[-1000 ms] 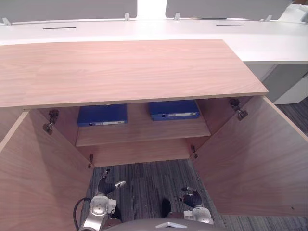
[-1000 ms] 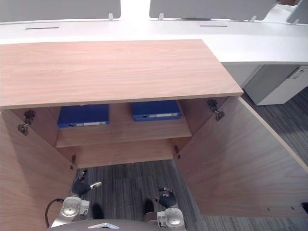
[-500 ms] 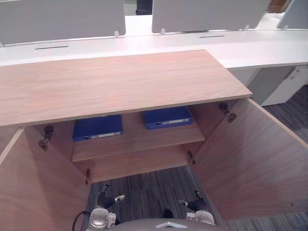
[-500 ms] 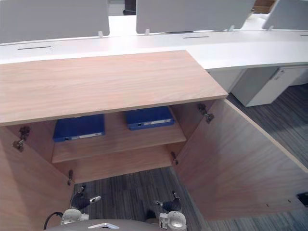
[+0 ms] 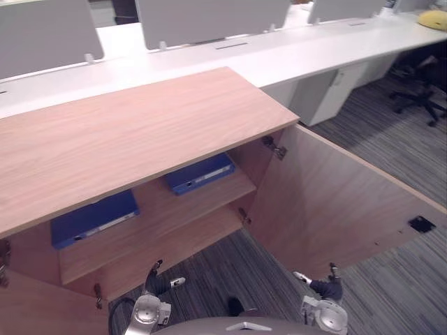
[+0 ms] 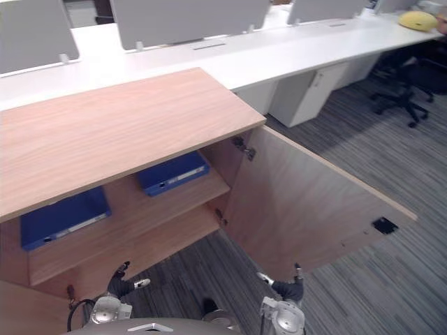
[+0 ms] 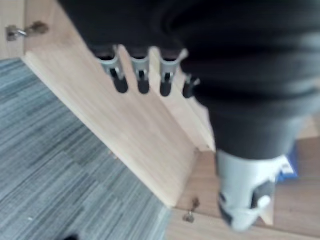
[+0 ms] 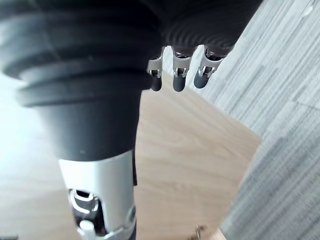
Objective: Walk over to the cabinet, pick up the folder, carry it to the office cabinet, place the folder inside the office cabinet, then close the office cabinet door
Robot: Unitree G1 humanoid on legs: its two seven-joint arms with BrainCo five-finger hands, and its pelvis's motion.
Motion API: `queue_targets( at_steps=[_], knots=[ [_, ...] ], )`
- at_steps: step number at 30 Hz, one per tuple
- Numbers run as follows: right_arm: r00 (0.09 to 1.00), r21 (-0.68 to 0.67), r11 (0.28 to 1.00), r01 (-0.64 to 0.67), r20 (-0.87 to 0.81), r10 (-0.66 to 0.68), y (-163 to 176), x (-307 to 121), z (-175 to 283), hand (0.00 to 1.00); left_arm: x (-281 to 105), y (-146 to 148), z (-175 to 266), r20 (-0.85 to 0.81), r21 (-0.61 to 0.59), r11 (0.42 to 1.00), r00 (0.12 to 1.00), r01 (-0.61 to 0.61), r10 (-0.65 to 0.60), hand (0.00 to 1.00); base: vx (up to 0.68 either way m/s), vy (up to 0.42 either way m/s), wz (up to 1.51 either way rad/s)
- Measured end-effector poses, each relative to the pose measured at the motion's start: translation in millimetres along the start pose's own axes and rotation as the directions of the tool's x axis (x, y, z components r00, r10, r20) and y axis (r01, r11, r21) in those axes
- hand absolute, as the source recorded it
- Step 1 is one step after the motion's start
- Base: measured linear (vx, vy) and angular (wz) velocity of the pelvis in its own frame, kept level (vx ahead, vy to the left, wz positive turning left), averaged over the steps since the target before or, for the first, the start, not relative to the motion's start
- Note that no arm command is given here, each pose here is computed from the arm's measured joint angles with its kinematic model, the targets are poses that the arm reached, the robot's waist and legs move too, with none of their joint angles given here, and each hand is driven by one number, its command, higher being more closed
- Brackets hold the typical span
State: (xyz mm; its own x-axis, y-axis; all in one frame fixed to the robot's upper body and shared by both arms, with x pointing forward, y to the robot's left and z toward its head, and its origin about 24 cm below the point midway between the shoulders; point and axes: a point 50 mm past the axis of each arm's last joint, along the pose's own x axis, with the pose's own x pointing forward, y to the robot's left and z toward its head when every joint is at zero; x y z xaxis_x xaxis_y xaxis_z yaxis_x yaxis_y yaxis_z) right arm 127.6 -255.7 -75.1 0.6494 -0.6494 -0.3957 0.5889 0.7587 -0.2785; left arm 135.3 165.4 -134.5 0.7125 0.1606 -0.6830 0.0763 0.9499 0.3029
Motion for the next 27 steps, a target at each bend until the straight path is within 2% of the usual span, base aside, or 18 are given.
queue_targets(
  at_steps=[5, 11, 15, 21, 27],
  knots=[
    [0.984, 0.094, 0.986, 0.141, 0.094, -0.150, -23.5, 12.7, 27.4, 0.00, 5.1, 5.6, 8.5, 0.026, 0.012, 1.000, 1.000, -0.009, 0.008, 0.00, 0.03, -0.037, -0.53],
    [0.959, 0.220, 0.949, 0.226, 0.123, -0.257, -35.7, 22.8, 45.4, 0.00, 8.1, 6.4, 22.5, 0.078, 0.009, 1.000, 0.997, -0.018, 0.017, 0.00, 0.00, -0.029, -0.42],
    [0.917, 0.351, 0.877, 0.327, 0.104, -0.384, -56.0, 30.9, 56.4, 0.00, 12.9, 8.7, 34.2, 0.110, 0.001, 1.000, 0.994, -0.027, 0.027, 0.00, -0.02, -0.054, -0.02],
    [0.881, 0.497, 0.818, 0.290, 0.196, -0.431, -69.0, 50.5, 100.1, 0.00, 13.0, 7.3, 35.3, 0.109, -0.013, 1.000, 0.994, -0.027, 0.028, 0.00, -0.02, -0.077, -0.07],
    [0.859, 0.540, 0.807, 0.238, 0.270, -0.434, -84.1, 69.2, 134.3, 0.00, 12.6, 1.6, 37.5, 0.117, -0.023, 1.000, 0.993, -0.007, 0.009, 0.00, -0.02, -0.091, -0.04]
  ],
)
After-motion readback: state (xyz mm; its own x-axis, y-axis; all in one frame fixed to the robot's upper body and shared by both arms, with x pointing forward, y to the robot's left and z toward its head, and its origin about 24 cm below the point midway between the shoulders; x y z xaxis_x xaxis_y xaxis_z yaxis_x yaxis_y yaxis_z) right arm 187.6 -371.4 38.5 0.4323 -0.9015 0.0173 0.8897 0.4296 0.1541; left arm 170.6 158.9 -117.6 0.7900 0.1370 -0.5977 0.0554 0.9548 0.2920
